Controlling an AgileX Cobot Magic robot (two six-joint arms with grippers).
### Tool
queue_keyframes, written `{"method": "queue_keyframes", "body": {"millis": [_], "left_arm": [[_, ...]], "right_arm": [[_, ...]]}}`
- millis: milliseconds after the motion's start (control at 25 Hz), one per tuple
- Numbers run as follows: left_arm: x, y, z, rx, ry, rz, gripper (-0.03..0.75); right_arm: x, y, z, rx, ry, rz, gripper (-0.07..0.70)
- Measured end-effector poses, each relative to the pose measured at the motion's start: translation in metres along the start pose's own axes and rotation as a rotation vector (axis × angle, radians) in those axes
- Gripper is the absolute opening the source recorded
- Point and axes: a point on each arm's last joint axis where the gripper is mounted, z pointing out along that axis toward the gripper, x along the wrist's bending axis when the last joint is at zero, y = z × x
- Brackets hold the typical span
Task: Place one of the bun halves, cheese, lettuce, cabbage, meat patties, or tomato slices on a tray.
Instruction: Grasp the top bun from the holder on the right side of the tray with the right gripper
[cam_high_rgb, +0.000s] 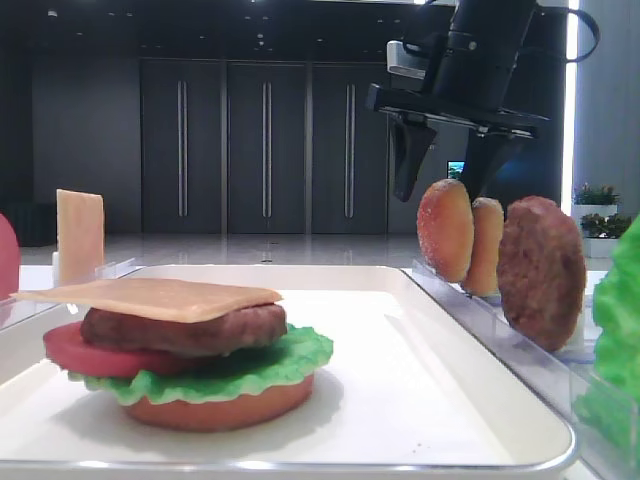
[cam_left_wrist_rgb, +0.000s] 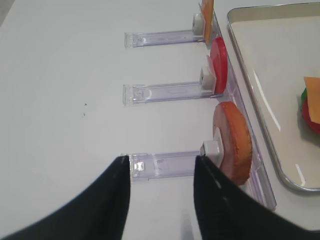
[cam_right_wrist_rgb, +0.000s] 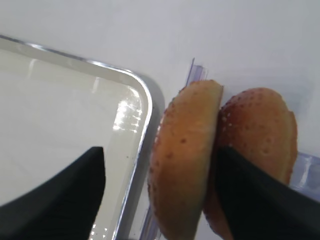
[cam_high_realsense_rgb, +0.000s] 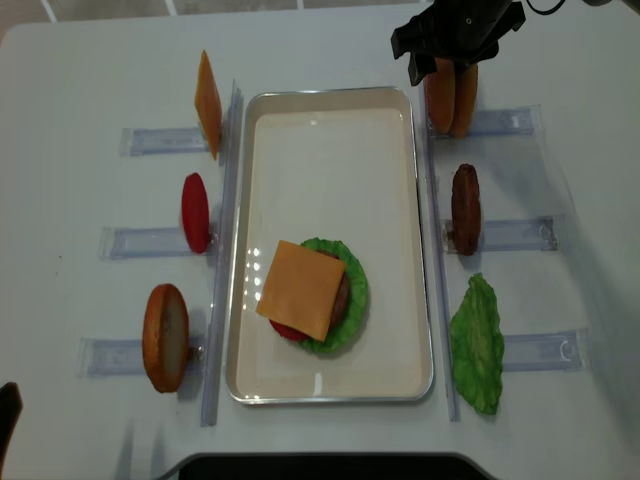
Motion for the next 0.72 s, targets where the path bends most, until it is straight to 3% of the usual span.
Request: {"method": "queue_keyframes", "body": {"millis": [520,720], "left_arm": [[0.0,0.0,0.0,0.0,0.0,0.0,0.327],[0.0,0.0,0.0,0.0,0.0,0.0,0.327]], "right_arm": [[0.0001,0.0005,-0.0001,-0.001,0.0,-0.001,0.439],[-0.0001,0.0004,0.0004,0.001,-0.002,-0.002,0.364]]}}
